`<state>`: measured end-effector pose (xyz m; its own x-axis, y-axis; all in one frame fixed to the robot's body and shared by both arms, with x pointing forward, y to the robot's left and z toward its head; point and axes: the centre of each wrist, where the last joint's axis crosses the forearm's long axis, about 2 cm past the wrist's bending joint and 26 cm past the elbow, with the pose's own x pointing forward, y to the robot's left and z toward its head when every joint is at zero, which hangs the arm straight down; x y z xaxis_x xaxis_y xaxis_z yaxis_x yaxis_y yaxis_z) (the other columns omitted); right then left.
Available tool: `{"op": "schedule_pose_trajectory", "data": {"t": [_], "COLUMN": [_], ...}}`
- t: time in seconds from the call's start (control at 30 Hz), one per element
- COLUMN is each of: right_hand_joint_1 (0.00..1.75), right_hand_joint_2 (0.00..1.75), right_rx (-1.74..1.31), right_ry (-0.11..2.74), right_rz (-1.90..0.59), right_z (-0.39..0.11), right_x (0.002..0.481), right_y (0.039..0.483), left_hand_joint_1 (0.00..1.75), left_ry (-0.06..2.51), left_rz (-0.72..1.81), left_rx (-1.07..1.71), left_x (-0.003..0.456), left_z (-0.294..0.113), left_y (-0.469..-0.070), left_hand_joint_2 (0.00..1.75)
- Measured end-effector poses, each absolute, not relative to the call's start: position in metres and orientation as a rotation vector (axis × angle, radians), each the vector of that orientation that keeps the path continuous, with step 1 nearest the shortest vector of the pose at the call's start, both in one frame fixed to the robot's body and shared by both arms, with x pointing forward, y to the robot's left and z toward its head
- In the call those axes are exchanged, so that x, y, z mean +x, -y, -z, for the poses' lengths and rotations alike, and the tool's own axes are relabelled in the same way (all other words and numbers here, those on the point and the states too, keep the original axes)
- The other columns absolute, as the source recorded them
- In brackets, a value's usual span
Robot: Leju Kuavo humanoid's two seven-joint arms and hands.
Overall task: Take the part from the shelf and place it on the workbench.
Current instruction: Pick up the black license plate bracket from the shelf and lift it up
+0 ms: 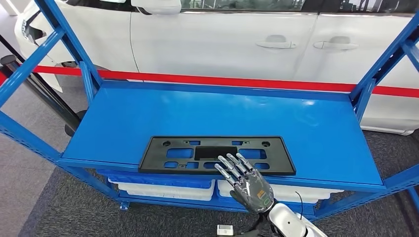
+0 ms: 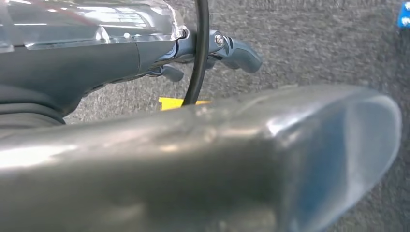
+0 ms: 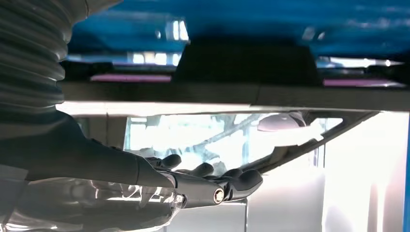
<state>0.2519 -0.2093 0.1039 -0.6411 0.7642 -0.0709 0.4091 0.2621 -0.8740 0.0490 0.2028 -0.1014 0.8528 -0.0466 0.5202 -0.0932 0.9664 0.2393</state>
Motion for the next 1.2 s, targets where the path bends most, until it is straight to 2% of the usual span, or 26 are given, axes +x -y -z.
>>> {"op": "schedule_pose_trajectory", "data": {"t": [0.5, 1.2], "right_hand_joint_1": [0.0, 0.0], "right_hand_joint_2": [1.75, 1.75], "right_rx": [-1.061, -1.155], "right_ry": [2.251, 2.084], "right_rz": [-1.306, -1.433], "right_z": [-0.135, -0.125], "right_x": [0.273, 0.301], "right_y": [0.197, 0.212], "left_hand_joint_1": [0.0, 0.0], "left_ry": [0.552, 0.556], "left_rz": [-0.01, 0.014], "left_rx": [0.244, 0.231], "left_x": [0.049, 0.05], "left_z": [0.102, 0.102], "left_y": [-0.204, -0.206], "left_hand_joint_2": [0.0, 0.0]}}
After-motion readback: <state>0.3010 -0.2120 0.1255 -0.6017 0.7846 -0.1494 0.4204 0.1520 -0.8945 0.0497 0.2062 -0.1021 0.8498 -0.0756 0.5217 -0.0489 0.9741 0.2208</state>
